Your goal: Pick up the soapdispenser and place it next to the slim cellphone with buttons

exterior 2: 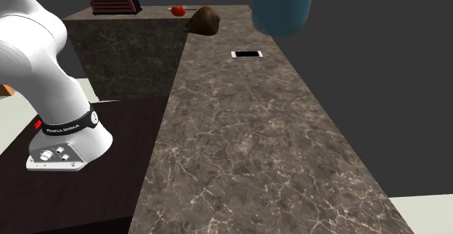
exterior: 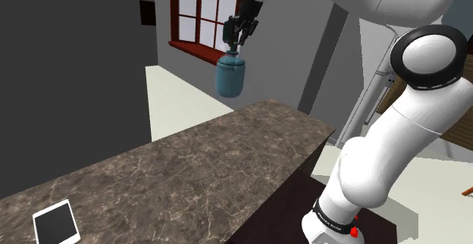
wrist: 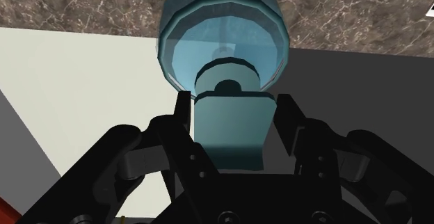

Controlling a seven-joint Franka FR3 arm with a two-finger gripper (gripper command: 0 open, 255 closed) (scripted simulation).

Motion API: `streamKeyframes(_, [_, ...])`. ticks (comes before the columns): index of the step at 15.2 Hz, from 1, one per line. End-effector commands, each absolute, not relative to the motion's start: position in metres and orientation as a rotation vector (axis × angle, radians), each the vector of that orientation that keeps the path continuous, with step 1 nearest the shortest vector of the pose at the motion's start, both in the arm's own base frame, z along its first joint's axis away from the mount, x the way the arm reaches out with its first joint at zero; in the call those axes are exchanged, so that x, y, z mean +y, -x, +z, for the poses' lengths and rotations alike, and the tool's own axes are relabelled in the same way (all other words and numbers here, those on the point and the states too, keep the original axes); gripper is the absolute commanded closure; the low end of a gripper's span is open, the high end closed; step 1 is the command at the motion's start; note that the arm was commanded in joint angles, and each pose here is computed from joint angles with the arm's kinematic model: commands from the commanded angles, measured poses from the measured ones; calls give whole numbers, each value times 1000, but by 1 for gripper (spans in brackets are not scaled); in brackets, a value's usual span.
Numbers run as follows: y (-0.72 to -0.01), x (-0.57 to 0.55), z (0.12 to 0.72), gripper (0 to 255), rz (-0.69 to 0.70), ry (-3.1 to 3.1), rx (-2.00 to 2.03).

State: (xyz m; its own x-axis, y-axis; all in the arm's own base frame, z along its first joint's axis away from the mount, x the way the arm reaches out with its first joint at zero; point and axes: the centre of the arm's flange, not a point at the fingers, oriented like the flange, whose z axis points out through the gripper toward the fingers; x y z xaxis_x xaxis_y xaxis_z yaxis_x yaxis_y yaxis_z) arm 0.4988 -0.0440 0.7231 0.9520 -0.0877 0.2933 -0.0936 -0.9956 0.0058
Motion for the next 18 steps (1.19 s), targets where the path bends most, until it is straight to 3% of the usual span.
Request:
streamKeyframes(1, [-497, -19, 712, 255, 465, -3083, -145])
streamKeyframes(18, [-479, 188, 627, 255, 465, -3083, -145])
